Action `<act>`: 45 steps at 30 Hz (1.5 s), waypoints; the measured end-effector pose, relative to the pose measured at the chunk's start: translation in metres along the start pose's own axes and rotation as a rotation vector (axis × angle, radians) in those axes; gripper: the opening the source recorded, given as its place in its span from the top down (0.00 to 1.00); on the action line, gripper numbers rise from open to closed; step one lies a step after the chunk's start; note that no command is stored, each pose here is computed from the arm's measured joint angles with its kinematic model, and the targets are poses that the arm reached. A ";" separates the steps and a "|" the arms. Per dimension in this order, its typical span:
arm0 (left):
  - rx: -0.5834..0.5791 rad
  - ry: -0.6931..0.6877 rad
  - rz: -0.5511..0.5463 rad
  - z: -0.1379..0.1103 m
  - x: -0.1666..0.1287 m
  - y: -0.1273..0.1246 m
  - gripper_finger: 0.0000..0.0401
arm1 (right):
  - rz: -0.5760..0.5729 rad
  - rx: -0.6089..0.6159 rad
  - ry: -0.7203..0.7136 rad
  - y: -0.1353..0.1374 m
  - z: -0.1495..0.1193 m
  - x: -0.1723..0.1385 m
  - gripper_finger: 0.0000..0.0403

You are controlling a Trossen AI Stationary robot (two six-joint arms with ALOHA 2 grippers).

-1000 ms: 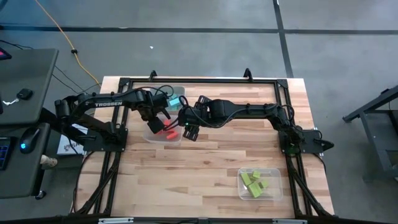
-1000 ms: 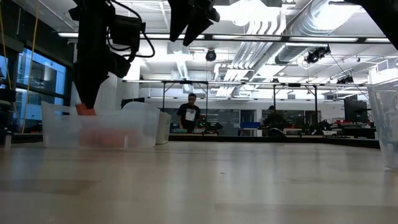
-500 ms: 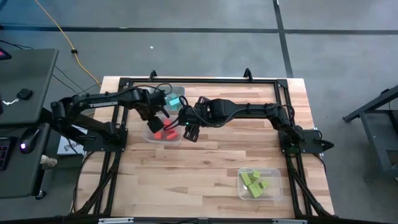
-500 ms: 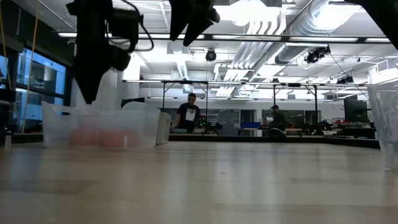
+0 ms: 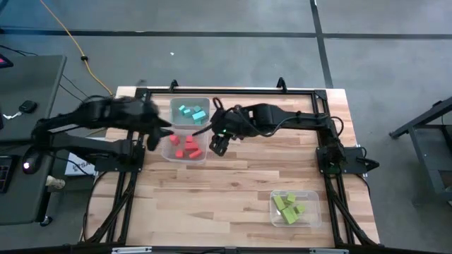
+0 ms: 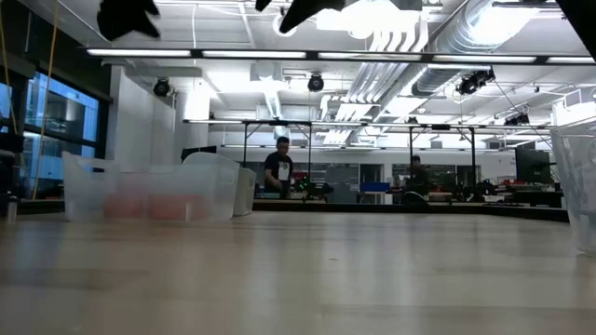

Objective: Sort & place blocks by color
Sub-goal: Return to Home Position

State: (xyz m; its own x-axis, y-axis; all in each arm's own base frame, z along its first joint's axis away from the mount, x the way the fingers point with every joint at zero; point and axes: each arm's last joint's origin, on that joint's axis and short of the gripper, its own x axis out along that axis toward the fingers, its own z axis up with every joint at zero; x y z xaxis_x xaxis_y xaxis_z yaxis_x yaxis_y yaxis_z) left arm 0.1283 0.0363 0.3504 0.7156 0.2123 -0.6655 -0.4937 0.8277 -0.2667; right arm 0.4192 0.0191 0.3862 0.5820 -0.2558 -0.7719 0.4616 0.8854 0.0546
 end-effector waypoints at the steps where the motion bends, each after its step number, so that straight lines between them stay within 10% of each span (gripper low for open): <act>1: 0.005 -0.053 -0.025 -0.004 -0.010 0.000 0.61 | 0.000 0.014 -0.015 -0.001 0.001 -0.003 0.35; 10: 0.021 -0.390 -0.101 -0.052 -0.049 0.020 0.61 | 0.111 0.102 -0.226 -0.002 0.021 -0.036 0.35; 23: 0.089 -0.691 -0.242 -0.101 -0.003 0.037 0.61 | 0.177 0.176 -0.318 -0.005 0.031 -0.049 0.34; 45: 0.026 -0.664 -0.380 -0.145 0.087 0.047 0.61 | 0.238 0.227 -0.297 -0.036 0.034 -0.078 0.34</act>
State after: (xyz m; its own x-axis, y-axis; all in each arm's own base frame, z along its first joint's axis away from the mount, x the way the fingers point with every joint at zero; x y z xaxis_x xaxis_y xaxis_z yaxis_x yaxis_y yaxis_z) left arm 0.0958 0.0183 0.1793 0.9847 0.1717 0.0296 -0.1487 0.9166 -0.3711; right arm 0.3802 -0.0063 0.4661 0.8417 -0.1852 -0.5072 0.4076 0.8341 0.3718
